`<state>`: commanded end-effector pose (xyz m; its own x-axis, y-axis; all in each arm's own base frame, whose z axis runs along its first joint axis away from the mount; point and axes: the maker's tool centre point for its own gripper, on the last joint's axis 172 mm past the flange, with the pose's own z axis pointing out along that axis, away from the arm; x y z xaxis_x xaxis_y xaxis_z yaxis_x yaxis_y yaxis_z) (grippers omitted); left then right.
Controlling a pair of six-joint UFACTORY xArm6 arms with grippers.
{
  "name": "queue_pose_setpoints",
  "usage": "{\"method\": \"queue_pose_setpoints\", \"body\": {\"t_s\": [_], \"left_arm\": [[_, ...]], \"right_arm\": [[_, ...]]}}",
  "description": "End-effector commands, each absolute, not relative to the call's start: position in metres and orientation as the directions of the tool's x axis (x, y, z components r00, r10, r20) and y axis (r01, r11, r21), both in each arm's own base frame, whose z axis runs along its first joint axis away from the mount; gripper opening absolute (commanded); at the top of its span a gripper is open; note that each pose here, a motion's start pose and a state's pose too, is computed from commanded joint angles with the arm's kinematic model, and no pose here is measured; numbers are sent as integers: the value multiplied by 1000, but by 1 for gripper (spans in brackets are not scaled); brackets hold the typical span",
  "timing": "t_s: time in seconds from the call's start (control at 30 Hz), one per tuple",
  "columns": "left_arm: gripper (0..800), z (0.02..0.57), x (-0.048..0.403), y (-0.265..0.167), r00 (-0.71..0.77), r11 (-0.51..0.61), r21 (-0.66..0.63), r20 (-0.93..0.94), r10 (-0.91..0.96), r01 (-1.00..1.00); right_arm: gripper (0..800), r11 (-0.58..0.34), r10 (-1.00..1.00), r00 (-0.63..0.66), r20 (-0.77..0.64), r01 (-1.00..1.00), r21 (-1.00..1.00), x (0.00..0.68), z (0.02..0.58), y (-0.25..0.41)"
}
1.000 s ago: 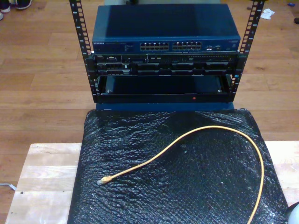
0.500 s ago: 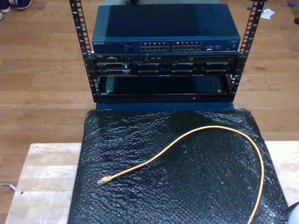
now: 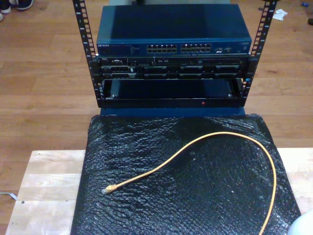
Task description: Grab the cable and plug it in
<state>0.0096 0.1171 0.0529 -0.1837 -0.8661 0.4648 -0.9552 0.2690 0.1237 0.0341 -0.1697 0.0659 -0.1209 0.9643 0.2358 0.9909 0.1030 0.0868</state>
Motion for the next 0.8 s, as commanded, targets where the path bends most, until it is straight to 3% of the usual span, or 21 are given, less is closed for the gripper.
{"method": "queue_pose_setpoints", "body": {"t_s": [0.53, 0.8], "left_arm": [[800, 110, 13, 131, -148, 257, 141, 524, -839, -956], [800, 131, 35, 136, -153, 242, 105, 522, -839, -965]], "right_arm": [[800, -119, 946, 101, 308, 992, 40, 46, 154, -195], [800, -175, 936, 138, 325, 981, 86, 90, 182, -207]]}}
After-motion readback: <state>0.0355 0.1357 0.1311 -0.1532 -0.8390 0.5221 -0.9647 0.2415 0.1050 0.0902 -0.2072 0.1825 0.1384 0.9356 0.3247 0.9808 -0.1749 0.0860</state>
